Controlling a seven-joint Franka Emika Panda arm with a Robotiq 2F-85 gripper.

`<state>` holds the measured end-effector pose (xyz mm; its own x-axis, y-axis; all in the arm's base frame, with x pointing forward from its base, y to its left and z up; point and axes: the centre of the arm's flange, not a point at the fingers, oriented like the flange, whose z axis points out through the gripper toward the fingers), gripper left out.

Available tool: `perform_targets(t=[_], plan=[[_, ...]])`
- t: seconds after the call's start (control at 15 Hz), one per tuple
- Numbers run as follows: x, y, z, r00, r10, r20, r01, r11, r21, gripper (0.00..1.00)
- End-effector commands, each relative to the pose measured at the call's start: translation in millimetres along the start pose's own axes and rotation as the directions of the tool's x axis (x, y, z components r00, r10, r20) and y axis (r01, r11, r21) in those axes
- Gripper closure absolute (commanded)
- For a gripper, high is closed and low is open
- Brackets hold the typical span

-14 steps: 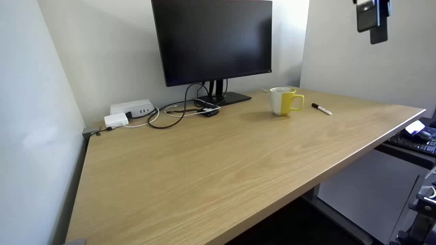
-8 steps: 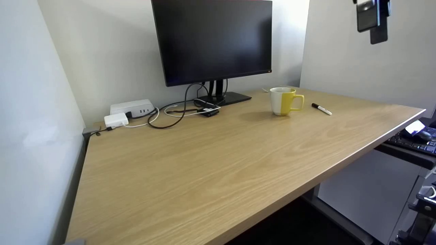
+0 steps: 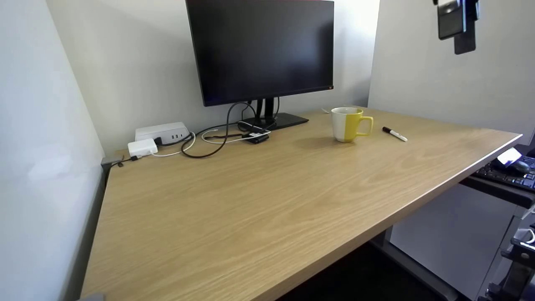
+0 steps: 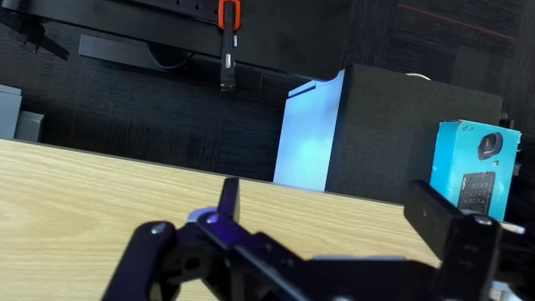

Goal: Pick up the pen and put it in the cup

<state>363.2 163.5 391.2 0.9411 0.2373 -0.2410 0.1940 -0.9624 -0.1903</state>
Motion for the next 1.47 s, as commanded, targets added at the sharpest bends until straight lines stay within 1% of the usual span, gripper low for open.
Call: perform_targets(t=[0.0,0.47,0.6,0.73,0.93,1.2,1.4], plan=[[0,0,0,1.0,0.0,0.0,0.0,1.0,0.0,0.0],[0,0,0,1.0,0.0,0.0,0.0,1.0,0.0,0.0],[15,11,0,0.999,0.04,-0.013,-0.04,0.999,-0.002,0.0],[36,34,0,0.992,0.119,-0.039,-0.119,0.993,-0.002,0.0],[62,76,-3,0.973,0.221,-0.068,-0.22,0.975,0.019,0.0],[89,129,1,0.934,0.347,-0.08,-0.344,0.938,0.048,0.0],[99,158,4,0.905,0.419,-0.076,-0.415,0.907,0.064,0.0]])
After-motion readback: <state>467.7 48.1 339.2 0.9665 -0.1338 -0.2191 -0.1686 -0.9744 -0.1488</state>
